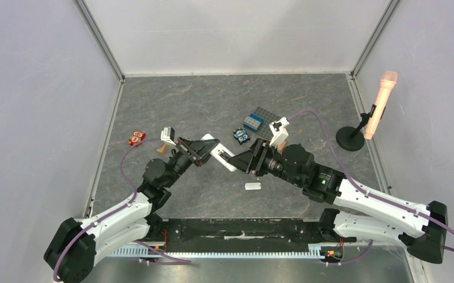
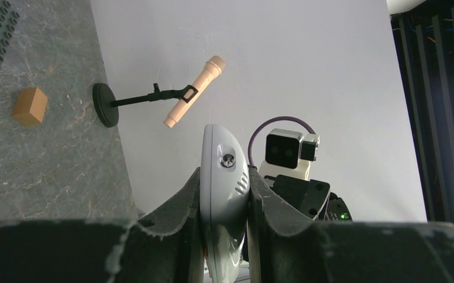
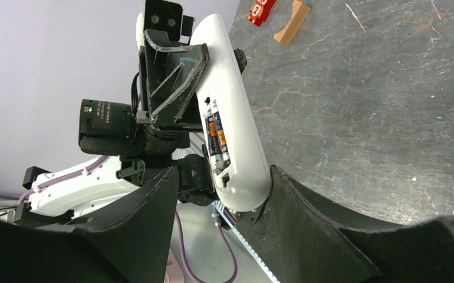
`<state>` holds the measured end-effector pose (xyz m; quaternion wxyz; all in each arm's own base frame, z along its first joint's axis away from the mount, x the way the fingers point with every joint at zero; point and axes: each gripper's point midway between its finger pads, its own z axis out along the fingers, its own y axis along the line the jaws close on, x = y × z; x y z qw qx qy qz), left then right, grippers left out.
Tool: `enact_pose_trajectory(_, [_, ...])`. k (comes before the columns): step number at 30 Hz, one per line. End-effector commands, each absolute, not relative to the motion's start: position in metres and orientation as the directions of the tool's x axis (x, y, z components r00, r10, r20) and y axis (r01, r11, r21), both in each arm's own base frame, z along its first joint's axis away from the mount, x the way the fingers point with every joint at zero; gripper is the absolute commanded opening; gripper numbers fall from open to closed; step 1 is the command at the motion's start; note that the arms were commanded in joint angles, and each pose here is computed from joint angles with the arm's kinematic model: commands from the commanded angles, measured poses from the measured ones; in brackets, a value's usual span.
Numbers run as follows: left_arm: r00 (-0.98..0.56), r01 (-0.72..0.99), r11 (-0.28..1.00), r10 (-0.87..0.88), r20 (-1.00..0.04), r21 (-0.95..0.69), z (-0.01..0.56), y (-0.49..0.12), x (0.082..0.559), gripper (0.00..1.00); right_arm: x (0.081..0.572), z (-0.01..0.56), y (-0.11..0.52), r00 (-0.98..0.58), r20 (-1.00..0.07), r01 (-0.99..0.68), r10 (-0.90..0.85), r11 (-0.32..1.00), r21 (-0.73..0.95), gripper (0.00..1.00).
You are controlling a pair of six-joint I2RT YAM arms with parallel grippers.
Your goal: Load the batteries into the remote control
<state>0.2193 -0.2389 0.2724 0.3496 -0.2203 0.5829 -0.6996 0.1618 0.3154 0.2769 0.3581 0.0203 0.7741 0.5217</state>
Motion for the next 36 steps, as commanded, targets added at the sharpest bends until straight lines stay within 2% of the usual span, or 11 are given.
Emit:
enact_pose_trajectory(1, [-0.667, 0.286, -0.103, -0.735, -0.121, -0.953, 0.29, -0.241, 0.214, 0.02, 0.169, 0.281, 0.319, -0.728, -0.535, -0.348, 0.43, 0.44, 0.828, 0.59])
enact_pose_trajectory(7, [-0.684, 0.298, -0.111, -0.718, -0.131, -0.948, 0.293, -0.244, 0.211, 0.02, 0.176, 0.277, 0.323, -0.724, -0.53, -0.343, 0.442, 0.437, 0.832, 0.52])
enact_pose_trajectory(12, [-0.686, 0.305, -0.115, -0.715, -0.134, -0.946, 0.295, -0.245, 0.21, 0.02, 0.178, 0.271, 0.325, -0.73, -0.531, -0.34, 0.431, 0.445, 0.828, 0.38])
enact_pose_trajectory(17, [-0.685, 0.309, -0.117, -0.715, -0.136, -0.944, 0.296, -0.245, 0.211, 0.02, 0.176, 0.263, 0.327, -0.736, -0.54, -0.347, 0.408, 0.458, 0.818, 0.32])
enact_pose_trajectory(20, [-0.686, 0.31, -0.114, -0.714, -0.139, -0.944, 0.296, -0.246, 0.211, 0.02, 0.175, 0.26, 0.327, -0.74, -0.54, -0.345, 0.401, 0.464, 0.816, 0.32])
enact_pose_trajectory(22, [-0.685, 0.316, -0.107, -0.713, -0.149, -0.943, 0.296, -0.246, 0.211, 0.02, 0.176, 0.263, 0.326, -0.736, -0.542, -0.347, 0.406, 0.461, 0.817, 0.36])
enact_pose_trajectory(25, [-0.678, 0.328, -0.077, -0.713, -0.177, -0.942, 0.292, -0.246, 0.21, 0.02, 0.178, 0.271, 0.32, -0.72, -0.55, -0.354, 0.422, 0.459, 0.815, 0.56])
enact_pose_trajectory(27, [-0.669, 0.34, -0.037, -0.712, -0.214, -0.94, 0.287, -0.245, 0.209, 0.02, 0.18, 0.278, 0.315, -0.706, -0.561, -0.367, 0.433, 0.454, 0.812, 0.63])
enact_pose_trajectory(32, [-0.635, 0.373, 0.096, -0.699, -0.329, -0.923, 0.271, -0.239, 0.205, 0.02, 0.184, 0.291, 0.293, -0.649, -0.612, -0.415, 0.452, 0.464, 0.783, 0.67])
enact_pose_trajectory(36, [-0.621, 0.414, 0.163, -0.669, -0.409, -0.895, 0.269, -0.235, 0.197, 0.02, 0.185, 0.292, 0.277, -0.579, -0.707, -0.509, 0.406, 0.497, 0.703, 0.69])
